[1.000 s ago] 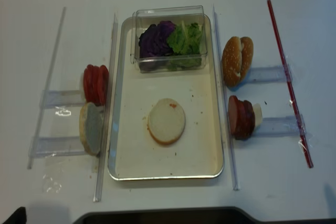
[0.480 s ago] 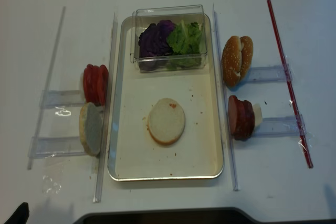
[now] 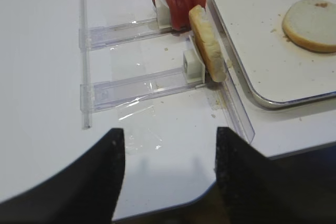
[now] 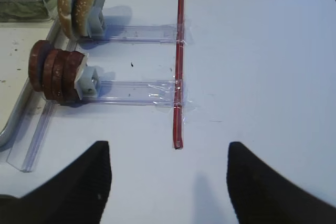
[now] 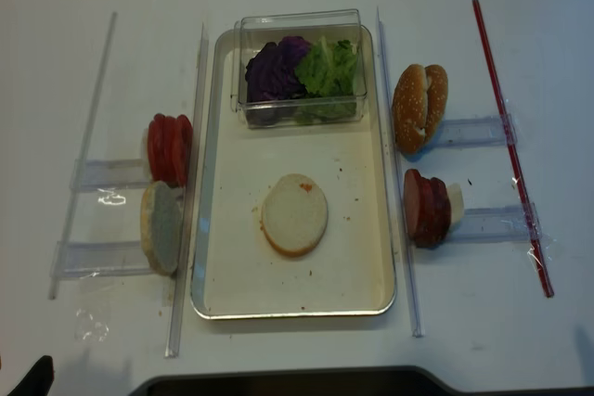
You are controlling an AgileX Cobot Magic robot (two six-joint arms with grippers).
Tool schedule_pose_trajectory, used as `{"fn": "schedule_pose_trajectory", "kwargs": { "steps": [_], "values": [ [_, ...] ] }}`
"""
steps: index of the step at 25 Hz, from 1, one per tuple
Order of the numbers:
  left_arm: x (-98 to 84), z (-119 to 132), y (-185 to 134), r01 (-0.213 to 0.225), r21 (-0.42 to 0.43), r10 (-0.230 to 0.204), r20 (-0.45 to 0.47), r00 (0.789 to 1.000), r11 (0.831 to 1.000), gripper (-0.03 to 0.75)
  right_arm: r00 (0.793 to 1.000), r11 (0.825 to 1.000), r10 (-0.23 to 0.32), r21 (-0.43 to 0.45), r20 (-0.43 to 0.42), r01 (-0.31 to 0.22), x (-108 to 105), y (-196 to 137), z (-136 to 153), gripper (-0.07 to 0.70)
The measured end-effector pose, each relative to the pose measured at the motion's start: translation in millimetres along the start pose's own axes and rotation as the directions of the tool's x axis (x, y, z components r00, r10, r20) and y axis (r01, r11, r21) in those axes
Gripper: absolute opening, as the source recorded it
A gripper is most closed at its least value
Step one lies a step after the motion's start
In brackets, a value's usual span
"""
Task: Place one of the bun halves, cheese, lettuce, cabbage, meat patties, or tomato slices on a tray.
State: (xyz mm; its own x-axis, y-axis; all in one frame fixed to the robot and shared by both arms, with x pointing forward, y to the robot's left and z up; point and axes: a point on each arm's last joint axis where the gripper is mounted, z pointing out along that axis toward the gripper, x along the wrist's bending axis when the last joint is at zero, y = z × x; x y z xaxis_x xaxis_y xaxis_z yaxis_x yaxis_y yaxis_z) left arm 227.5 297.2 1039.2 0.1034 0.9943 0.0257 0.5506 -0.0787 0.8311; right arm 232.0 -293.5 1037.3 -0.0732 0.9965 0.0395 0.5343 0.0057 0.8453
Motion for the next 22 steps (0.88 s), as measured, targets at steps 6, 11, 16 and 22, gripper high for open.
{"fn": "schedule_pose_trajectory", "kwargs": {
  "steps": [6,11,16,22],
  "values": [
    [0.0,0.0,0.1,0.0,-0.001,0.0,0.0,1.0,1.0,0.396,1.0,1.0,-0.009,0.0,0.019,0.009,-1.8,0.0,0.0,0.507],
    [0.0,0.0,0.1,0.0,-0.001,0.0,0.0,1.0,1.0,0.396,1.0,1.0,-0.011,0.0,0.019,0.011,-1.8,0.0,0.0,0.507],
    [0.0,0.0,0.1,0.0,-0.001,0.0,0.0,1.0,1.0,0.396,1.0,1.0,-0.011,-0.001,0.02,0.011,-1.8,0.1,0.0,0.507],
    [0.0,0.0,0.1,0.0,-0.001,0.0,0.0,1.0,1.0,0.396,1.0,1.0,-0.012,-0.001,0.022,0.012,-2.0,0.1,0.0,0.507]
  ]
}}
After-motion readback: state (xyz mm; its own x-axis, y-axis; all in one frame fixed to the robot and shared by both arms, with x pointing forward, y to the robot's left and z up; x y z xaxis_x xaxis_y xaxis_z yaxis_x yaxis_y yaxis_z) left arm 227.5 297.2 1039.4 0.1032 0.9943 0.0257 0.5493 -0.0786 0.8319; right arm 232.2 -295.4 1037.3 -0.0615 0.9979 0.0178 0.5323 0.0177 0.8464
